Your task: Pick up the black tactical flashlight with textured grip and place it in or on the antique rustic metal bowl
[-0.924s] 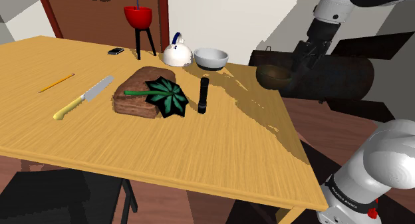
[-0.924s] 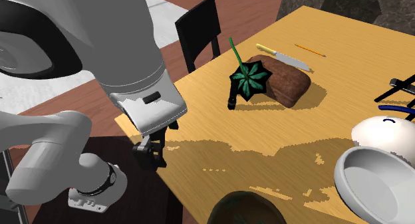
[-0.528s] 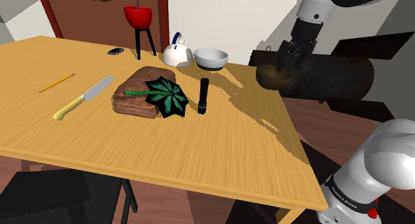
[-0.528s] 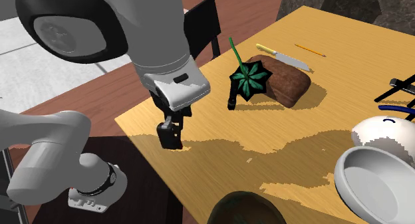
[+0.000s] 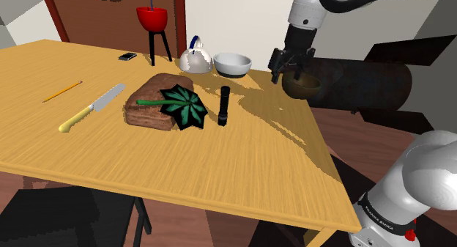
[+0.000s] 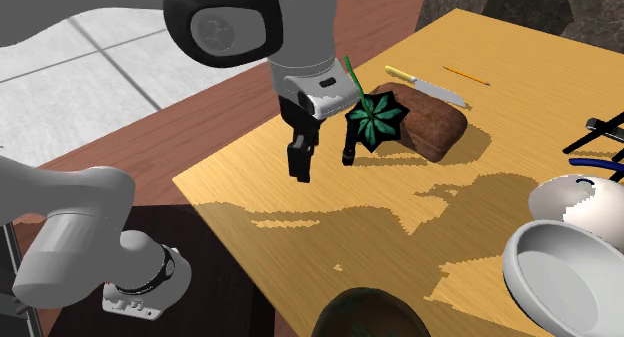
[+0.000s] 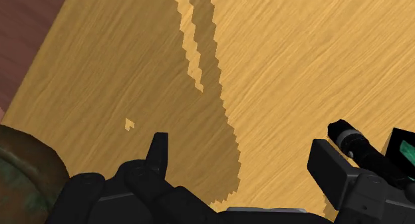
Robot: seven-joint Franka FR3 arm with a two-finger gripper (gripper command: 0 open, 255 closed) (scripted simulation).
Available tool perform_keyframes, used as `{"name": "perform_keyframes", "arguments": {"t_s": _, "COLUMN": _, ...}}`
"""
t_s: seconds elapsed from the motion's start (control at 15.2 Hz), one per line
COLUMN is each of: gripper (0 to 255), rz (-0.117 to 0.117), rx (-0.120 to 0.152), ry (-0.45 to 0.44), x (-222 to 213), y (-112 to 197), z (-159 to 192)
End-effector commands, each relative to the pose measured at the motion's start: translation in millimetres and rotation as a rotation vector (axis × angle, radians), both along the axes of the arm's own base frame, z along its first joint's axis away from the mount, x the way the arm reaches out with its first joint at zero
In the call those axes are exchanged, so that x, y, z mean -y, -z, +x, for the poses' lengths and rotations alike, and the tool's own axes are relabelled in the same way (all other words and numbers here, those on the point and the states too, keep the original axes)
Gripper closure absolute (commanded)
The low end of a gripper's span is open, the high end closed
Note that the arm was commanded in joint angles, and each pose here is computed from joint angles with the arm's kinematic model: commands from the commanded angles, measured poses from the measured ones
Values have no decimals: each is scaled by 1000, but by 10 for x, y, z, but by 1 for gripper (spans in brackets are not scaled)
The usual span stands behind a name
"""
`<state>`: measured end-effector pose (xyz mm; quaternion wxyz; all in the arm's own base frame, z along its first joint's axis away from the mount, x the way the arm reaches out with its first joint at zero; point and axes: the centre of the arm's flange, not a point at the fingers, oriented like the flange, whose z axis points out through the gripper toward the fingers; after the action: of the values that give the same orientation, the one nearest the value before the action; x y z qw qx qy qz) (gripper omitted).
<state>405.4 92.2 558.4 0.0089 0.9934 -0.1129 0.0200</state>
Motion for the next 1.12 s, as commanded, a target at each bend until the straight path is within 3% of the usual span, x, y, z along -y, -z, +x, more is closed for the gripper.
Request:
{"name": "perform_keyframes", "arguments": {"t_s": 0.0, "gripper": 0, "rz": 3, "rx": -5, "ry": 7, "x": -210, "y": 36, "z": 175}}
{"name": "perform_keyframes", "arguments": {"t_s": 0.79, "gripper": 0, "rz": 15, "rx": -34, "ry": 43, "x": -1449, "y": 278, "z": 1153}}
{"name": "perform_keyframes", "arguments": {"t_s": 1.06, "gripper": 0, "rz": 16, "rx": -36, "ry": 45, "x": -1512, "y": 449, "z": 1206}}
